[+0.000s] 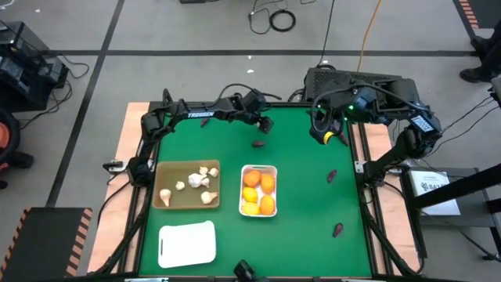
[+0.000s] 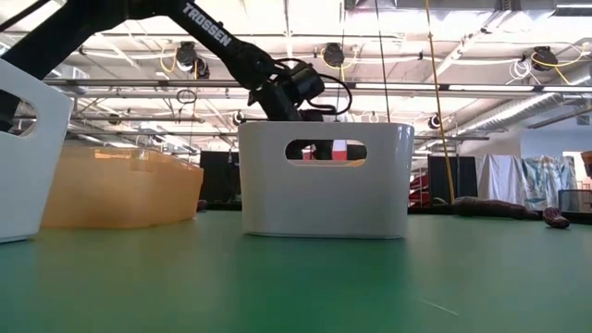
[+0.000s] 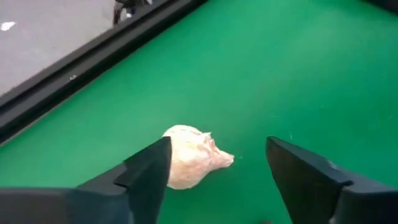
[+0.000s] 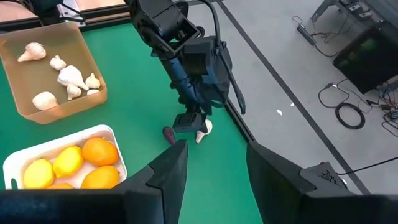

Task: Sort produce into baskets
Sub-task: Put the white garlic into the orange bin

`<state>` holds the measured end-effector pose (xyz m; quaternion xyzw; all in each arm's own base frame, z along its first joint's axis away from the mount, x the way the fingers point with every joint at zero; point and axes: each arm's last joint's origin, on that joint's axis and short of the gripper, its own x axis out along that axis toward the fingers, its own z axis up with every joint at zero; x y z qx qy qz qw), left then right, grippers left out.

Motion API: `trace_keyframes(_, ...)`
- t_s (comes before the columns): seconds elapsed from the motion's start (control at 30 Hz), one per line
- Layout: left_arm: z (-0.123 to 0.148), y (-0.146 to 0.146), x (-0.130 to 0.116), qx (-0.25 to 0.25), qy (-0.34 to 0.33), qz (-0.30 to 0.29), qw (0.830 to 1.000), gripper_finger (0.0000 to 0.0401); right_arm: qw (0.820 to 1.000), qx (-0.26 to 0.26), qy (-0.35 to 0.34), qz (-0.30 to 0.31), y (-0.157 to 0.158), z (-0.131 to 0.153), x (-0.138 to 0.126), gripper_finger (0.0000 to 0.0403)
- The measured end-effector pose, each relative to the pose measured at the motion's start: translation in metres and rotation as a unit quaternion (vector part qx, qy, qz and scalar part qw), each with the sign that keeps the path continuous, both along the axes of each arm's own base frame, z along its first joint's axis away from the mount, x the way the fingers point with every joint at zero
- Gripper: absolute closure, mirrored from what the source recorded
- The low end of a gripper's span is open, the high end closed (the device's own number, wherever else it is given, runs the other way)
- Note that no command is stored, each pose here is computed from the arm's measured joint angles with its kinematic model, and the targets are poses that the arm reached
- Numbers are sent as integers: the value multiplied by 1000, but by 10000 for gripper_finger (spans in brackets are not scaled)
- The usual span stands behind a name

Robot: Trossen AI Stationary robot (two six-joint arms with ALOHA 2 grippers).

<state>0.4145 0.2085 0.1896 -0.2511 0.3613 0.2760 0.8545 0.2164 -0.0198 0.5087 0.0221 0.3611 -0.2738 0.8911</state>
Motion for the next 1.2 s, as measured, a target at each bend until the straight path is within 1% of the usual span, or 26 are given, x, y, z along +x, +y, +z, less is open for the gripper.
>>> trace_keyframes(0.1, -3, 1, 0, 14, 12, 4, 1000, 102, 1000, 0, 0, 0, 0, 0, 0, 248)
trace_keyframes(0.2, -12, 2, 2, 22, 21, -1, 1000, 86, 1000, 1, -1, -1, 0, 0, 0, 248)
trace_keyframes(0.3, -23, 5, 2, 27, 39, -9, 999, 82, 1000, 1, 0, -1, 0, 0, 0, 248)
trace_keyframes(0.47, -43, 9, 0, 10, 70, -6, 997, 81, 1000, 1, 2, -1, 0, -1, 2, 248)
trace_keyframes(0.53, -45, 9, 0, 11, 73, -5, 997, 81, 1000, 2, 2, 0, 0, -1, 2, 248)
trace_keyframes(0.63, -45, 8, 2, 26, 75, 2, 997, 84, 1000, 3, 1, 0, 0, -1, 2, 248)
trace_keyframes(0.73, -44, 10, 4, 32, 63, 3, 997, 94, 1000, 5, 0, -2, 0, -1, 2, 248)
trace_keyframes(0.83, -44, 11, 3, 32, 64, 5, 997, 113, 1000, 5, 0, -2, 0, -1, 2, 248)
trace_keyframes(1.1, -44, 17, 0, 30, 66, 11, 997, 191, 1000, 3, 1, 0, 0, -1, 2, 248)
trace_keyframes(1.2, -44, 18, -1, 31, 67, 10, 997, 215, 1000, 3, 2, 0, 0, -1, 2, 248)
